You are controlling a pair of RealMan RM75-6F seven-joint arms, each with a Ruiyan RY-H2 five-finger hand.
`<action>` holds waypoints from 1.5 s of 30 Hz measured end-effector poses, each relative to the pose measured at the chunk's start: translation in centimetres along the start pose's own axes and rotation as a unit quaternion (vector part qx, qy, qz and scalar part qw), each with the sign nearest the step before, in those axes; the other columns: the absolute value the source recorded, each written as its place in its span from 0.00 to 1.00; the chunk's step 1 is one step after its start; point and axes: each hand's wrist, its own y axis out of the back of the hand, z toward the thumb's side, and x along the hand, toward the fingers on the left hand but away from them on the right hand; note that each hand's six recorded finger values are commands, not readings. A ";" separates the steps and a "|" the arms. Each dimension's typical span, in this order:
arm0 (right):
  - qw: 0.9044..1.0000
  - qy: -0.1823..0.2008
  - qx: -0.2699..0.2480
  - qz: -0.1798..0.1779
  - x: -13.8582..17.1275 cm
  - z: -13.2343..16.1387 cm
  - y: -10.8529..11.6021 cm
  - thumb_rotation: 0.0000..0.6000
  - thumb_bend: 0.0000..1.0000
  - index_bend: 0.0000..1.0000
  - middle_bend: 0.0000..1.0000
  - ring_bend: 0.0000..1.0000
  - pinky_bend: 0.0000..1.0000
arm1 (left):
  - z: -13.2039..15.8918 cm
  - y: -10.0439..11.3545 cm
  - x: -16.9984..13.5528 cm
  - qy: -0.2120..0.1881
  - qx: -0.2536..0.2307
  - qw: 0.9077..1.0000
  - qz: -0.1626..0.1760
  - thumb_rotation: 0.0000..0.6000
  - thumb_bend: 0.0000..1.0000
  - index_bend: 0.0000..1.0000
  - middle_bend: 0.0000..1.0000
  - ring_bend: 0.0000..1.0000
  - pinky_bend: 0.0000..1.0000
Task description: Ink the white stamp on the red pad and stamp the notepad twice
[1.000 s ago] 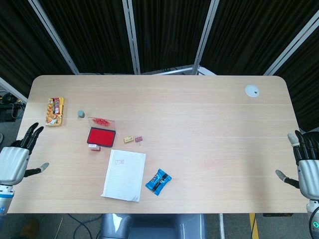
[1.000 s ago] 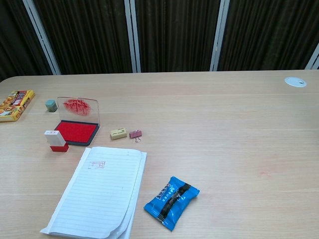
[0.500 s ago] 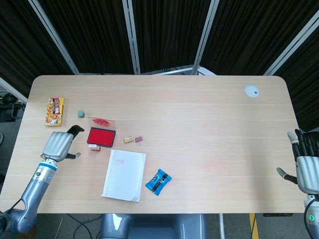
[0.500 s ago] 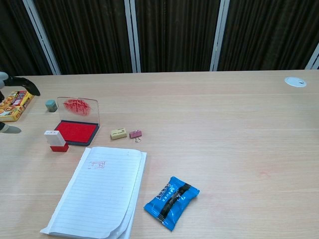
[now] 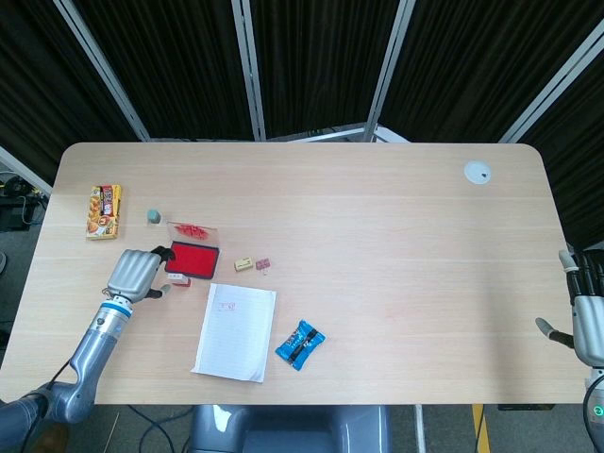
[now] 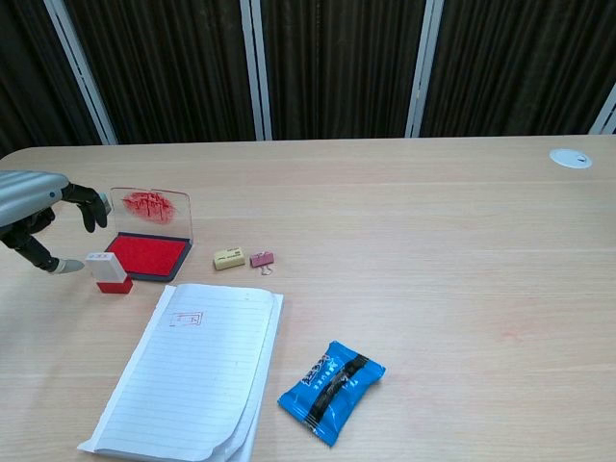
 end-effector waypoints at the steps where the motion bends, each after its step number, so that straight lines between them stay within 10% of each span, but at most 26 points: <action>1: 1.000 -0.001 -0.001 0.000 0.0 -0.1 0.0 1.00 0.00 0.00 0.00 0.00 0.00 | 0.1 -0.1 0.1 0.000 0.000 1.000 0.000 1.00 0.19 0.35 0.37 0.87 0.87; 45: 1.000 -0.016 -0.001 0.005 -0.2 -0.9 -0.3 1.00 0.00 0.00 0.00 0.00 0.00 | 1.4 -2.5 1.7 0.000 0.006 1.000 -0.014 1.00 0.30 0.49 0.50 0.86 0.86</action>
